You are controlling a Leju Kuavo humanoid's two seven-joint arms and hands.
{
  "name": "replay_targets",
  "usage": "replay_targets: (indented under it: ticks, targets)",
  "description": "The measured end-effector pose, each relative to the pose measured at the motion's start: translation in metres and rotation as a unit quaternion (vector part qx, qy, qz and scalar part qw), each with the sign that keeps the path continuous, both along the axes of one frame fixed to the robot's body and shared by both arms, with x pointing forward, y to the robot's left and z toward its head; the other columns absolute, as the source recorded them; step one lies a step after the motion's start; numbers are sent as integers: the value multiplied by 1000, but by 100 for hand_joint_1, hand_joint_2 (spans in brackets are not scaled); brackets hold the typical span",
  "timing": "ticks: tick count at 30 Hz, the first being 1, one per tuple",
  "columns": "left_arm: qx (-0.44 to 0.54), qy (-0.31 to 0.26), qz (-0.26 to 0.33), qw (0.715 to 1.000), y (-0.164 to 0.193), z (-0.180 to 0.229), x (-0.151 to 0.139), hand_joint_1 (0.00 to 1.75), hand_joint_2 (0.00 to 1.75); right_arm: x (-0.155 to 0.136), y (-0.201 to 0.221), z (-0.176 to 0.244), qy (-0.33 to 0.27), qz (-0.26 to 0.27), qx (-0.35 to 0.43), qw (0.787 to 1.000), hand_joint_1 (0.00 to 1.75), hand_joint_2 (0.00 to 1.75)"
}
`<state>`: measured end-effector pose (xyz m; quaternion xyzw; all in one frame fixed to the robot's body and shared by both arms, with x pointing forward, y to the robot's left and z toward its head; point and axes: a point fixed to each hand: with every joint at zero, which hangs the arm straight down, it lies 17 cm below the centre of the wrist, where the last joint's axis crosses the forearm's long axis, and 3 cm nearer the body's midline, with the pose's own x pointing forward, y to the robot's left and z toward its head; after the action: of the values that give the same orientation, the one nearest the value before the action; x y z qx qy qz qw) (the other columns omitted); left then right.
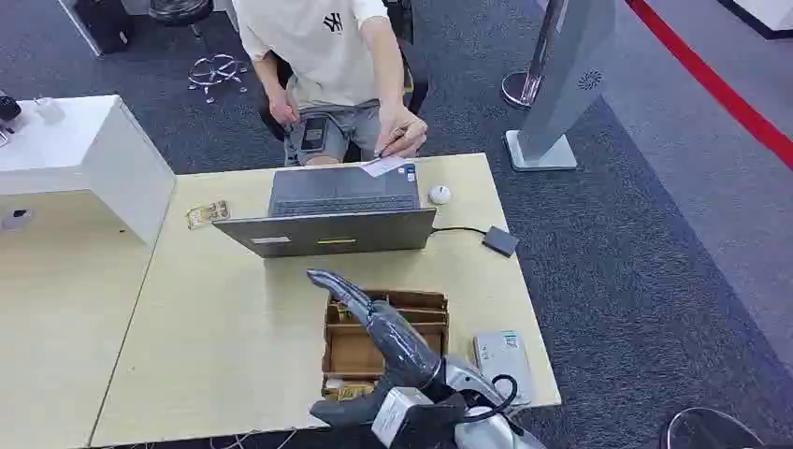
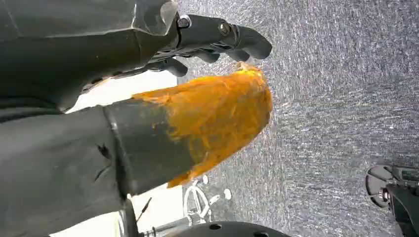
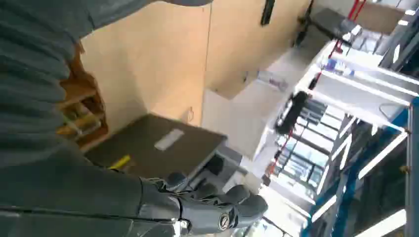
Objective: Pass the card to the sensor for recognition and then transmit it.
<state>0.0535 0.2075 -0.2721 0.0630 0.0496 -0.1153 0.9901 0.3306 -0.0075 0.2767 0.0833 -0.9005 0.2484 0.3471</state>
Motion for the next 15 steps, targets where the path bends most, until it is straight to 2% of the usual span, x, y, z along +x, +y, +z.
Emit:
replay_targets:
  ticks: [5,7,11,15]
  targets:
    - [2,1,-6,1000,1,0,0,0,0,14,-21,40,-114,-118,-24,986,0,175]
    - [1,2,-9,1000,1,0,0,0,0,17,-31,57,-173,-179,-37,968,0,175]
    - [2,5,-16,1000,1,1,1,0,0,29,-41,76,-248,-264,-73,929,0,175]
    - [4,5,-26,1000,1,1,3,0,0,48,-43,80,-306,-320,-134,886,0,175]
